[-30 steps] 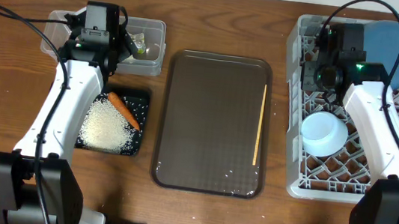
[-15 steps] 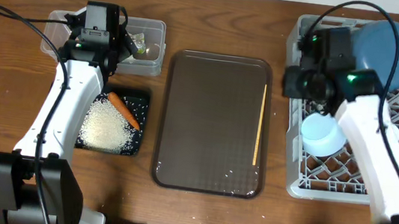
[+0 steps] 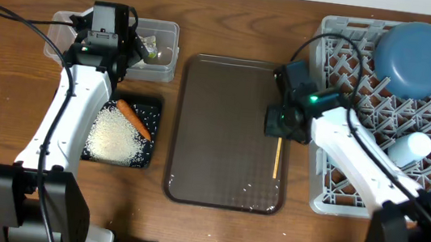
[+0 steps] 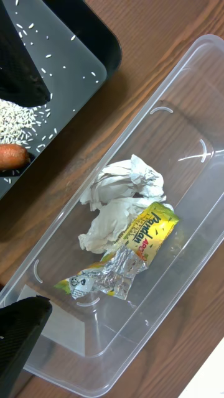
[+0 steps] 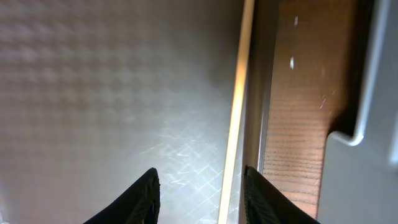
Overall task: Sort waste into correct bins and load items into the dishwasher rack
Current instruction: 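Release the chopstick and move the right gripper left to the remaining chopstick, then grasp the second wooden chopstick with the right gripper and lift it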
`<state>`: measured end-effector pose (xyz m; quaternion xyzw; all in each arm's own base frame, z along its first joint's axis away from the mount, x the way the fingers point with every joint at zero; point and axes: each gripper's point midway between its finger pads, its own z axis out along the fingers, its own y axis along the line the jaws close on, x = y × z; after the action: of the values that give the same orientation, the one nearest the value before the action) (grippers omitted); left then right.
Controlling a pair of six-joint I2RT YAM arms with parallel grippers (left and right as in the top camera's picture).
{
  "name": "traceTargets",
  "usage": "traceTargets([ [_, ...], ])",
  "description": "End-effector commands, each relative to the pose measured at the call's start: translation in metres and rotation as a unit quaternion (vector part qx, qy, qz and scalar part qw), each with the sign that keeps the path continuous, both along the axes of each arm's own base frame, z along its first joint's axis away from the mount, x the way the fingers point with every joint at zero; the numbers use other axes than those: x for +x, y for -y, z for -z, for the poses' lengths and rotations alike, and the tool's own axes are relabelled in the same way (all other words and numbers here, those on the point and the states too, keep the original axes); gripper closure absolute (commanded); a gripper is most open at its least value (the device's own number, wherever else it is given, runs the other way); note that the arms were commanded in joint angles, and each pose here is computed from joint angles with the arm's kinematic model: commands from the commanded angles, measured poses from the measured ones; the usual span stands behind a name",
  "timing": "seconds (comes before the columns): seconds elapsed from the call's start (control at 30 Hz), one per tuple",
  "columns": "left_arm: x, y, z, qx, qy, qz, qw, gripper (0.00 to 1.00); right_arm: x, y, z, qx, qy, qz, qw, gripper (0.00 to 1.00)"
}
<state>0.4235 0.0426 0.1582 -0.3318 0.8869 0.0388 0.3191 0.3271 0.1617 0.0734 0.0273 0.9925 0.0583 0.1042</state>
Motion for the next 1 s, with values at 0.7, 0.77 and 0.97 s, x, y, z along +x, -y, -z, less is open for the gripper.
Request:
traceTargets([
  [0.7,0.000,-0.001,0.004,0.004,-0.005,0.001,1.000,0.01,-0.017,-0.005,0.090,-0.031,-0.102,0.018,0.994,0.60],
  [0.77,0.000,-0.001,0.004,0.004,-0.005,0.001,1.000,0.01,-0.017,-0.008,0.090,-0.031,-0.100,0.014,0.994,0.81],
  [0.97,0.000,-0.001,0.004,0.004,-0.005,0.001,1.000,0.01,-0.009,-0.018,0.074,-0.018,-0.075,0.006,0.997,0.99],
])
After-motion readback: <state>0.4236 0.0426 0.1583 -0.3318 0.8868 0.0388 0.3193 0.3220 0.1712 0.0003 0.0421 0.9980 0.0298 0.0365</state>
